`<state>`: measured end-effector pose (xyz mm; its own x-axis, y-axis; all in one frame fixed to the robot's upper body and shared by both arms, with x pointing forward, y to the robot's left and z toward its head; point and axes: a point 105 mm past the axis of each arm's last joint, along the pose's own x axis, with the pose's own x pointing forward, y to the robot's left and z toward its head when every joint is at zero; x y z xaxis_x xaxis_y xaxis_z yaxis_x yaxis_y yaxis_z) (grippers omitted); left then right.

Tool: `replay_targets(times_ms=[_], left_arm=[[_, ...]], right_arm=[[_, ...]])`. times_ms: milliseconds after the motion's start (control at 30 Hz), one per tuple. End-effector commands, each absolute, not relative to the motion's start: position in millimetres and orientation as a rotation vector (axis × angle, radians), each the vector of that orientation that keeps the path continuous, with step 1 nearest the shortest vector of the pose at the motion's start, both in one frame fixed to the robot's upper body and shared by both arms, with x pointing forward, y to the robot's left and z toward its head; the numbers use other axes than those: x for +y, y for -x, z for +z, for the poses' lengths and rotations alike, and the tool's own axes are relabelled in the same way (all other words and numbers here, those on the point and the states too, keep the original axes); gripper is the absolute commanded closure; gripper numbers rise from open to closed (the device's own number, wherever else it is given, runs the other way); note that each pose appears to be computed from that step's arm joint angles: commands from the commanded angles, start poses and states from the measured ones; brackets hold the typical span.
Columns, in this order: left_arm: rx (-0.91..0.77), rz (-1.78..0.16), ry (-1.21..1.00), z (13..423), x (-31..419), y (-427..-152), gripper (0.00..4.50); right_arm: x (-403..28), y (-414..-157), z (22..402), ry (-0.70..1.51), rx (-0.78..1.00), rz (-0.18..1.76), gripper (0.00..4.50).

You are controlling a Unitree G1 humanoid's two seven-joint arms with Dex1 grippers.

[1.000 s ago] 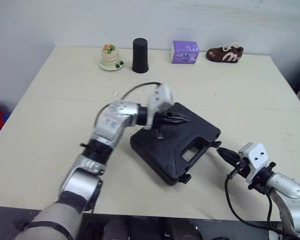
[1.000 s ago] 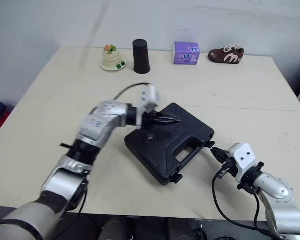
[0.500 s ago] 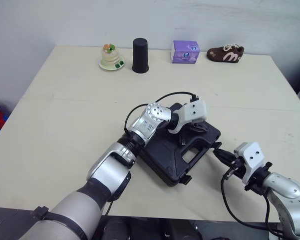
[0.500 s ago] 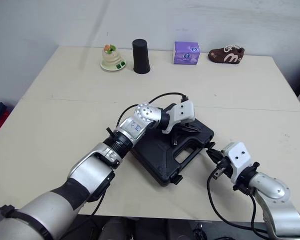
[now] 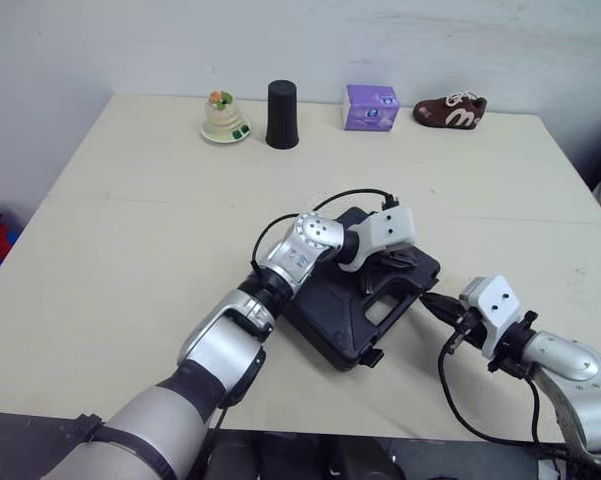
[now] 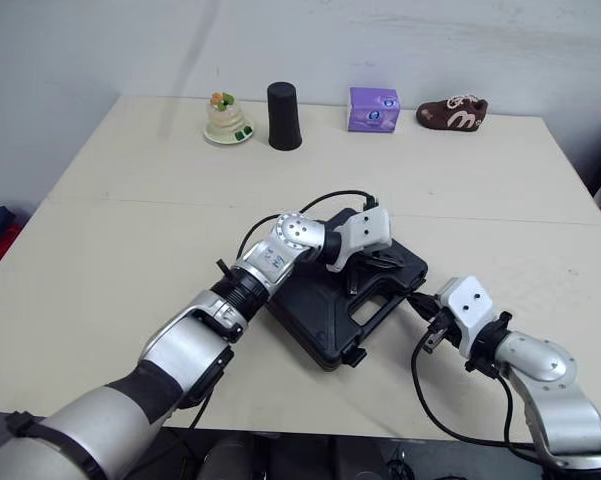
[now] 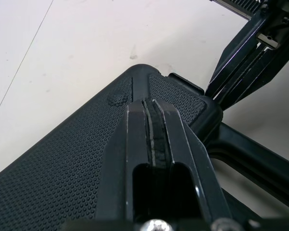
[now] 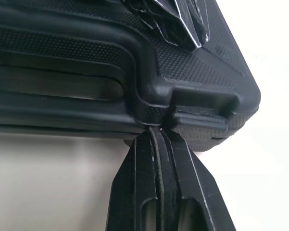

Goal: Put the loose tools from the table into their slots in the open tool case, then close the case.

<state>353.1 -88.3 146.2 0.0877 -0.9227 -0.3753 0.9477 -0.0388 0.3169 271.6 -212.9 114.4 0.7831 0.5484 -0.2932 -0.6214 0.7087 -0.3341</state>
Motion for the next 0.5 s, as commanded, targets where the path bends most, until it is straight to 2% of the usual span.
replay_targets(times_ms=[33, 200, 500], left_arm=[[0.28, -1.508, -0.6, 93.5, -71.8, -348.5, 4.42], [0.282, -1.503, -0.596, 93.5, -71.3, -349.1, 4.42], [0.292, -1.502, -0.601, 92.0, -69.5, -349.6, 4.42]], right_arm=[[-224.0, -267.7, 128.0, 0.447, 0.179, 0.643, 4.5], [-237.5, -271.3, 130.7, 0.478, 0.185, 0.609, 4.5], [-226.2, -282.8, 136.7, 0.461, 0.127, 0.632, 4.5]])
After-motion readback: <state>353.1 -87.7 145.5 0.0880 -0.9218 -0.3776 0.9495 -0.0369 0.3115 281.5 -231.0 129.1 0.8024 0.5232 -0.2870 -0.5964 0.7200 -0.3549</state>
